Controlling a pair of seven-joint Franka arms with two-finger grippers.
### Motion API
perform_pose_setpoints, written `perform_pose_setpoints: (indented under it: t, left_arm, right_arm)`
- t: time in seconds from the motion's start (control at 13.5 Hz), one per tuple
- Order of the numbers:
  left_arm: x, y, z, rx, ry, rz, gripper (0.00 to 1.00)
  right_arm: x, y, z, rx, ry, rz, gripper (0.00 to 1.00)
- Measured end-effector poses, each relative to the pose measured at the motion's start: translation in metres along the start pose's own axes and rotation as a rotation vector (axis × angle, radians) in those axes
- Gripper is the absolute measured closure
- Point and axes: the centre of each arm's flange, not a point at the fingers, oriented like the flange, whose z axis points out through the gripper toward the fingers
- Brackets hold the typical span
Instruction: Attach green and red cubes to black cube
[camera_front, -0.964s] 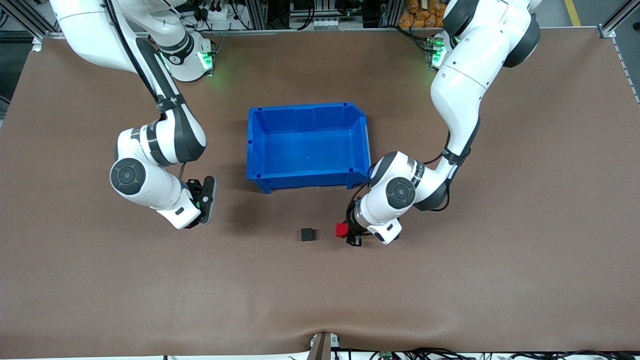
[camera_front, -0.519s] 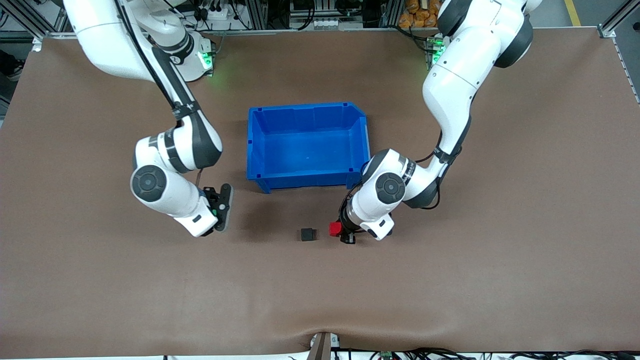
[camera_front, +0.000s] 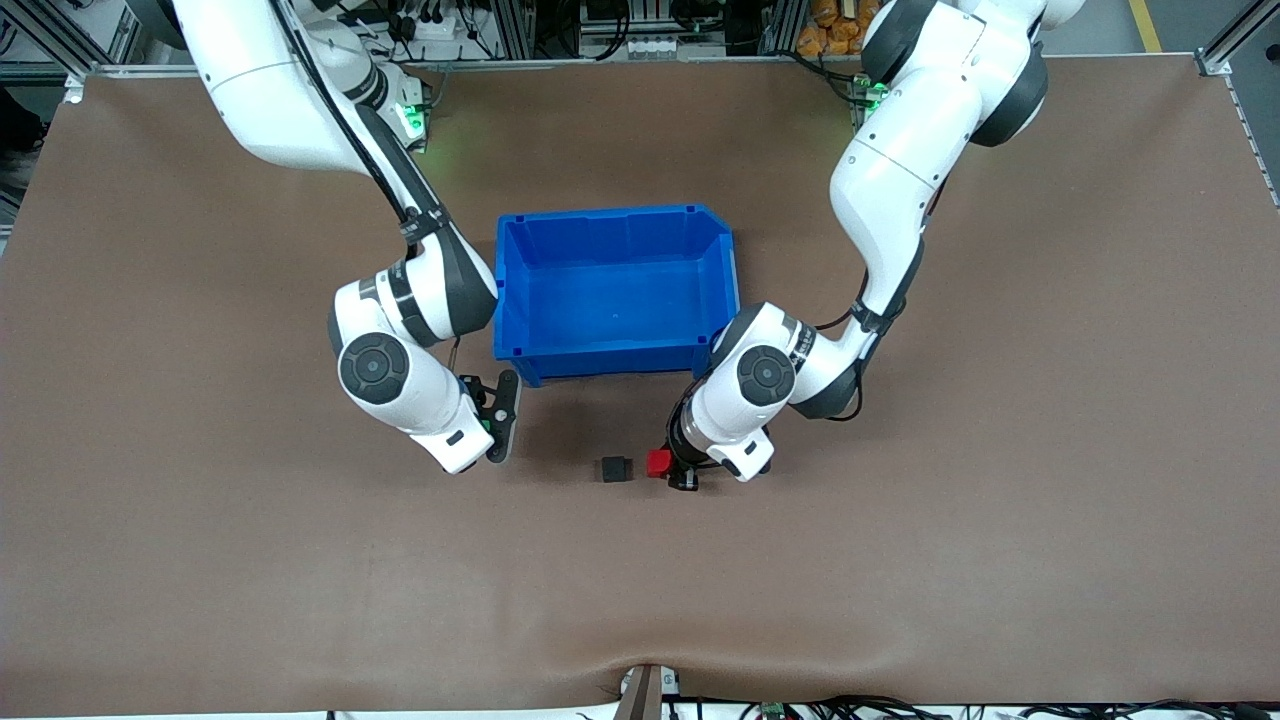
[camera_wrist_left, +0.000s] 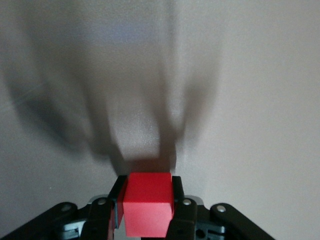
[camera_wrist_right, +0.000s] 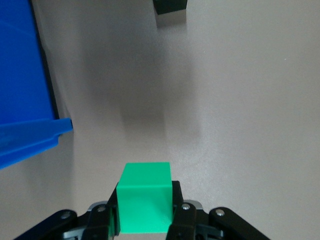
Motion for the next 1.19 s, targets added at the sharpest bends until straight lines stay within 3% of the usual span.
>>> perform_pose_setpoints:
  t: [0.52, 1.19]
  left_arm:
    - [-0.009, -0.005, 0.002, -0.012, 0.017, 0.024, 0.60]
    - [-0.017, -0.009, 0.006, 0.001, -0.010, -0.018, 0.60]
  right_arm:
    - [0.013, 0.006, 0.012, -0.004, 0.000, 0.042, 0.61]
    - [0.015, 0.014, 0.011, -0.019, 0.006, 0.045, 0.61]
